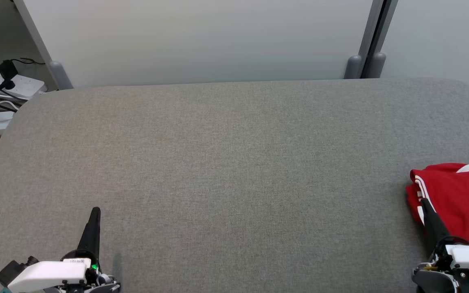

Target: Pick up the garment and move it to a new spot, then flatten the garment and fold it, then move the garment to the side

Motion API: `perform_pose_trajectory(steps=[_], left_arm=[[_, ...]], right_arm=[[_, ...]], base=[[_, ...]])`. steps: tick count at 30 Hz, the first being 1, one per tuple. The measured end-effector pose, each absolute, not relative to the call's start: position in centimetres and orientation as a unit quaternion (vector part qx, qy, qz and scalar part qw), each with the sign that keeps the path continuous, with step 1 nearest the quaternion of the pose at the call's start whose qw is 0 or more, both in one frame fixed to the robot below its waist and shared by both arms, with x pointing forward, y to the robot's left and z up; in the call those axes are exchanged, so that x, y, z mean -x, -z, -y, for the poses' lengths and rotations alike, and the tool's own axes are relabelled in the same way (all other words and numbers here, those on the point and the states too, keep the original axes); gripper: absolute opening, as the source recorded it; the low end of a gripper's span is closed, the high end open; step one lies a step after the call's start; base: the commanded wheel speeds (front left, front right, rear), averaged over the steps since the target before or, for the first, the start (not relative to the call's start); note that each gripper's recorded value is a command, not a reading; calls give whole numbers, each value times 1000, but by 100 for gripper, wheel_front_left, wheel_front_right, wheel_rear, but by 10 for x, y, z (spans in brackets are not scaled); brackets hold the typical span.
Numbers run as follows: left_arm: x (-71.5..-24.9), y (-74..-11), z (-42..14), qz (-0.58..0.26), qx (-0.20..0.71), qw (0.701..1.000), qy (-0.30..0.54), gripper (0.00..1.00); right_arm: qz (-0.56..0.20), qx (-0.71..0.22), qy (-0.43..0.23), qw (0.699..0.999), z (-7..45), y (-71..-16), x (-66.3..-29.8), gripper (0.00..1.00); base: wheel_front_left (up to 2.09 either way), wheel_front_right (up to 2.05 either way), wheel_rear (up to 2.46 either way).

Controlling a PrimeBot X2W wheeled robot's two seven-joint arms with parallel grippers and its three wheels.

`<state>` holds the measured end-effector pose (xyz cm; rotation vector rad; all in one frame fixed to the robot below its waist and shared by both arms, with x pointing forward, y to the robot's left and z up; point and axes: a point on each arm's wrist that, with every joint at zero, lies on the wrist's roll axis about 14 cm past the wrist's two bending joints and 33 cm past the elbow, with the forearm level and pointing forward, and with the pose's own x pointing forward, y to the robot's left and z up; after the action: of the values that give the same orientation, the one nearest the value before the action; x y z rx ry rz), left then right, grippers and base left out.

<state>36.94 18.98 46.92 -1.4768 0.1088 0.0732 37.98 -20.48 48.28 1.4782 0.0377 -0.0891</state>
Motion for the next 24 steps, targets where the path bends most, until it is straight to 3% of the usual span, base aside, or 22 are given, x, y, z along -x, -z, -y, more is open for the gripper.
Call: perform_pose_trajectory(steps=[9, 24], left_arm=[[-372, -476, -190, -41, 707, 705, -26, 0], [-373, -476, -190, -40, 708, 705, -25, 0]], right_arm=[[-11, -710, 29, 704, 203, -489, -382, 0], [-11, -710, 29, 704, 203, -489, -382, 0]], base=[[0, 0, 0], [0, 0, 0]])
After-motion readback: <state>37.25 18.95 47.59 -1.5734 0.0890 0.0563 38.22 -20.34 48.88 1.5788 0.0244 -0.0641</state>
